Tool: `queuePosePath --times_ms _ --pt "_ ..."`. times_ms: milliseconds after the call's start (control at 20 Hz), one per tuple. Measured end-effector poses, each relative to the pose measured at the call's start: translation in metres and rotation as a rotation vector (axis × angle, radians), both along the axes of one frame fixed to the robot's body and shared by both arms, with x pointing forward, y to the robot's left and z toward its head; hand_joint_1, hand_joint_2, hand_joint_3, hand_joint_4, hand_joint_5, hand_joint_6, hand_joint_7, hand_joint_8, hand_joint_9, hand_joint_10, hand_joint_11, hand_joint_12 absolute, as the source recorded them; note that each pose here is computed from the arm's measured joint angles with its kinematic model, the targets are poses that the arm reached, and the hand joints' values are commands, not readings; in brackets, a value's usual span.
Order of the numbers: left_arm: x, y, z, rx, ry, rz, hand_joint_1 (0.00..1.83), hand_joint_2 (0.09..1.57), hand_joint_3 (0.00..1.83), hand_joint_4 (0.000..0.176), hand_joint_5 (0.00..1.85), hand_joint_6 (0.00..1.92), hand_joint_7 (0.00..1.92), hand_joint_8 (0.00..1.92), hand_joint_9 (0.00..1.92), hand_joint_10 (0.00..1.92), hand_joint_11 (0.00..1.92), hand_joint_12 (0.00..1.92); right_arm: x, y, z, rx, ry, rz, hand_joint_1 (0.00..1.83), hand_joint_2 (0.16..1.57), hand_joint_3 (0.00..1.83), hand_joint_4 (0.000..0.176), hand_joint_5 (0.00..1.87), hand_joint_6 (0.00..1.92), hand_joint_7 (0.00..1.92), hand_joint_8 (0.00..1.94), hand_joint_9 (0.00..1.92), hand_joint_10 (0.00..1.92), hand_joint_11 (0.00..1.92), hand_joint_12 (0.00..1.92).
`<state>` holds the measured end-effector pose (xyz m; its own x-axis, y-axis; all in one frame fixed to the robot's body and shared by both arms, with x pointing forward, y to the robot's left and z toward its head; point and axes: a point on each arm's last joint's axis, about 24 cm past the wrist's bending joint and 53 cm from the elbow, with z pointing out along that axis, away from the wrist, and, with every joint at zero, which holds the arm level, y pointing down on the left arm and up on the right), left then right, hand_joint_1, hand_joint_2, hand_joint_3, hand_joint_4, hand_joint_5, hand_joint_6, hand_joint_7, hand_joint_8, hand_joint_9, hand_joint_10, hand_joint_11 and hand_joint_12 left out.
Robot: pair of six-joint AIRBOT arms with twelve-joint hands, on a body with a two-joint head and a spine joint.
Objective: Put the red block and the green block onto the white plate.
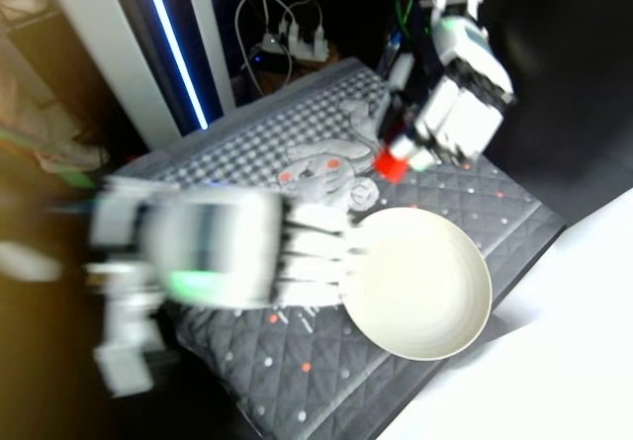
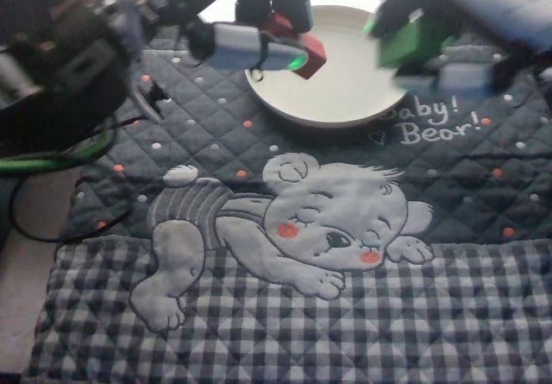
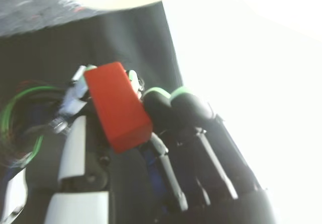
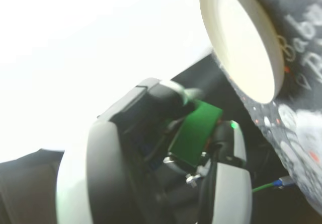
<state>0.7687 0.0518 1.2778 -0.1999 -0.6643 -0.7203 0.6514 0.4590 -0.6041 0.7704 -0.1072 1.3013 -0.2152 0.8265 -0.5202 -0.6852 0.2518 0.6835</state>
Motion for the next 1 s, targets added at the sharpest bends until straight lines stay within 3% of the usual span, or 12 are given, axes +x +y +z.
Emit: queuePosePath --times_ms 150,200,250,350,400,450,500,600,700,750,850,1000 --pt "0.037 -0.009 -0.04 0.064 0.126 0.067 1.26 1.07 0.0 0.0 1.06 0.69 1.13 0.9 1.24 0.36 0.98 1.04 0.041 0.019 -0.028 0.035 0.142 -0.017 1.28 1.09 0.0 0.0 0.96 0.91 1.12 0.84 1.19 0.72 1.07 1.05" --pt "0.041 -0.014 -0.05 0.085 0.155 0.073 1.24 1.1 0.01 0.0 0.97 0.85 1.06 1.0 1.17 0.27 0.86 1.03 0.045 0.018 -0.029 0.038 0.153 -0.018 1.37 1.08 0.01 0.0 0.89 0.88 1.11 0.76 1.12 1.01 0.94 1.03" --pt "0.042 -0.015 -0.055 0.095 0.171 0.074 1.21 1.14 0.0 0.0 0.9 1.02 0.98 1.08 1.04 0.16 0.62 1.04 0.044 0.018 -0.029 0.039 0.153 -0.015 1.24 1.06 0.0 0.0 0.72 0.33 0.94 0.32 0.95 0.56 0.72 1.03" --pt "0.039 -0.014 -0.053 0.088 0.173 0.068 1.05 1.02 0.0 0.0 0.48 0.1 0.68 0.15 0.74 0.01 0.07 1.18 0.041 0.021 -0.029 0.042 0.156 0.003 0.97 0.88 0.0 0.154 0.18 0.01 0.17 0.01 0.21 0.04 0.07 0.63" --pt "0.037 -0.013 -0.05 0.085 0.166 0.064 0.94 0.97 0.0 0.0 0.39 0.02 0.56 0.03 0.57 0.0 0.01 1.01 0.04 0.023 -0.028 0.049 0.16 0.014 0.91 0.85 0.0 0.172 0.05 0.01 0.05 0.01 0.05 0.01 0.01 0.36" --pt "0.033 -0.007 -0.046 0.07 0.165 0.063 0.93 0.96 0.0 0.018 0.35 0.01 0.49 0.01 0.51 0.0 0.0 1.07 0.037 0.024 -0.027 0.065 0.165 0.025 0.85 0.86 0.0 0.175 0.01 0.0 0.01 0.0 0.01 0.0 0.0 0.13" --pt "0.025 -0.004 -0.037 0.058 0.144 0.05 0.89 0.94 0.0 0.112 0.28 0.0 0.38 0.0 0.49 0.0 0.11 1.27 0.03 0.019 -0.02 0.056 0.139 0.037 0.7 0.87 0.01 0.176 0.0 0.0 0.0 0.0 0.0 0.0 0.0 0.0" --pt "0.012 0.007 -0.025 0.062 0.104 0.046 0.9 0.96 0.0 0.079 0.23 0.0 0.31 0.0 0.46 0.0 0.16 1.16 0.018 0.014 -0.009 0.058 0.1 0.059 0.69 0.86 0.0 0.176 0.0 0.0 0.0 0.0 0.0 0.0 0.0 0.0" --pt "-0.008 0.02 -0.006 0.056 0.043 0.029 0.88 0.96 0.0 0.103 0.2 0.0 0.27 0.0 0.4 0.0 0.11 1.14 0.002 0.003 0.003 0.042 0.062 0.078 0.73 0.85 0.0 0.176 0.0 0.0 0.0 0.0 0.0 0.0 0.0 0.0" --pt "-0.027 0.03 0.01 0.053 -0.01 0.011 0.86 0.96 0.0 0.105 0.19 0.0 0.28 0.0 0.4 0.0 0.09 1.17 -0.012 -0.006 0.015 0.045 0.026 0.089 0.75 0.86 0.0 0.096 0.0 0.0 0.0 0.0 0.0 0.0 0.0 0.0" --pt "-0.069 0.056 0.032 0.039 -0.105 -0.017 0.9 0.92 0.0 0.093 0.21 0.0 0.3 0.0 0.38 0.0 0.02 1.22 -0.05 -0.027 0.038 -0.008 -0.07 0.084 0.67 0.84 0.0 0.169 0.0 0.0 0.01 0.0 0.0 0.0 0.0 0.0" --pt "-0.11 0.095 0.02 0.038 -0.096 -0.008 0.87 0.91 0.0 0.094 0.18 0.0 0.26 0.01 0.34 0.01 0.0 1.07 -0.1 -0.059 0.064 -0.049 -0.179 0.063 0.86 0.84 0.0 0.171 0.0 0.0 0.0 0.0 0.0 0.0 0.0 0.0"
